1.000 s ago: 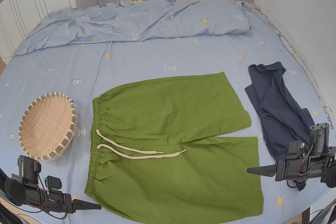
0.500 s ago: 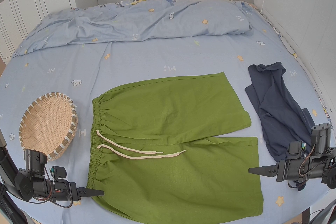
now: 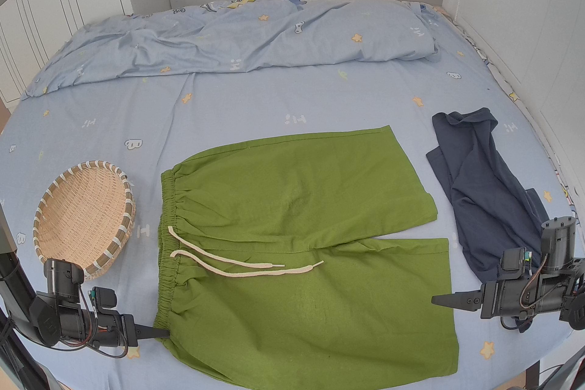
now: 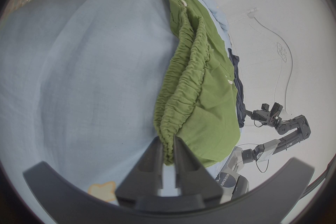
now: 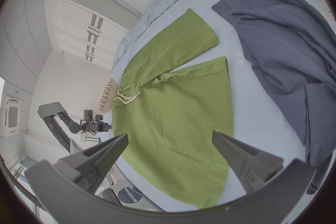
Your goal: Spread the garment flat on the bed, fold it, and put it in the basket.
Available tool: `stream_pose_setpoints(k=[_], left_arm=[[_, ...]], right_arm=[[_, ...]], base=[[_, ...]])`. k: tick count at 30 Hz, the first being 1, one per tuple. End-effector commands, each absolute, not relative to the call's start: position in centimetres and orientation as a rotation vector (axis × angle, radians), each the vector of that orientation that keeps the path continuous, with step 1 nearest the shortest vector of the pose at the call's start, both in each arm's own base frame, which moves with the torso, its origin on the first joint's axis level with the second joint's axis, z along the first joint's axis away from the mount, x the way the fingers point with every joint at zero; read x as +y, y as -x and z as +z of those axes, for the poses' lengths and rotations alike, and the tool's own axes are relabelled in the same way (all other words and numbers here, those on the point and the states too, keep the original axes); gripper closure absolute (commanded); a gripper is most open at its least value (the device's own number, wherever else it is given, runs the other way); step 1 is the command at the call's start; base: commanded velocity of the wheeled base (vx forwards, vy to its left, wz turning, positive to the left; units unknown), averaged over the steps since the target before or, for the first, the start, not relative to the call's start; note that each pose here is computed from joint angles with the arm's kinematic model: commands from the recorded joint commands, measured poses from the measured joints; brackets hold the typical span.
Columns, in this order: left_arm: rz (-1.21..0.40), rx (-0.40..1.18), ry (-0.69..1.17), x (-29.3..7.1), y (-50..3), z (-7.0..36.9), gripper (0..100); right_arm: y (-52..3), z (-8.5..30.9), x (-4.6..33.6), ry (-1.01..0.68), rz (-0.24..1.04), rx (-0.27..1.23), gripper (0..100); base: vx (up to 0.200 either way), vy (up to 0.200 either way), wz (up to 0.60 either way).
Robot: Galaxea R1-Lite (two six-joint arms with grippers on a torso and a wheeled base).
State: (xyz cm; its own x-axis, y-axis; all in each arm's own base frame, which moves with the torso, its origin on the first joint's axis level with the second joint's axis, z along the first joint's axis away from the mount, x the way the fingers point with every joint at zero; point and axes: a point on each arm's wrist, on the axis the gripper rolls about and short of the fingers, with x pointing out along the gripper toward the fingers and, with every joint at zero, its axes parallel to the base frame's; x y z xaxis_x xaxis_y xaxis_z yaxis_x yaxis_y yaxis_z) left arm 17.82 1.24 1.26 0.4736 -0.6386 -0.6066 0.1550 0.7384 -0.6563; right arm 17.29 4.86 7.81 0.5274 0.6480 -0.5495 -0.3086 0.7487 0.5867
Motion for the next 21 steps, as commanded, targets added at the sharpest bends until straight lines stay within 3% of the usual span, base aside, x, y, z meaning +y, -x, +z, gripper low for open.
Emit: stream_pose_setpoints(k=[1,10,15,21], left_arm=[[-0.513,0.974,0.582,1.3,-17.6,1.1,100],[-0.485,0.998,0.611,1.5,-15.2,1.4,100],[-0.438,1.003,0.632,2.4,-14.5,1.4,100],[-0.449,1.032,0.617,2.5,-14.0,1.1,100]], right_arm=[[-17.2,7.7,4.8,-0.454,0.591,0.840,0],[-13.6,6.2,4.0,-0.456,0.562,0.925,0],[-11.0,5.2,3.5,-0.464,0.526,1.087,0],[-10.9,4.8,3.4,-0.445,0.528,1.123,0]], base=[[0.000,0.000,0.00],[0.000,0.000,0.00],[0.000,0.000,0.00],[0.000,0.000,0.00]])
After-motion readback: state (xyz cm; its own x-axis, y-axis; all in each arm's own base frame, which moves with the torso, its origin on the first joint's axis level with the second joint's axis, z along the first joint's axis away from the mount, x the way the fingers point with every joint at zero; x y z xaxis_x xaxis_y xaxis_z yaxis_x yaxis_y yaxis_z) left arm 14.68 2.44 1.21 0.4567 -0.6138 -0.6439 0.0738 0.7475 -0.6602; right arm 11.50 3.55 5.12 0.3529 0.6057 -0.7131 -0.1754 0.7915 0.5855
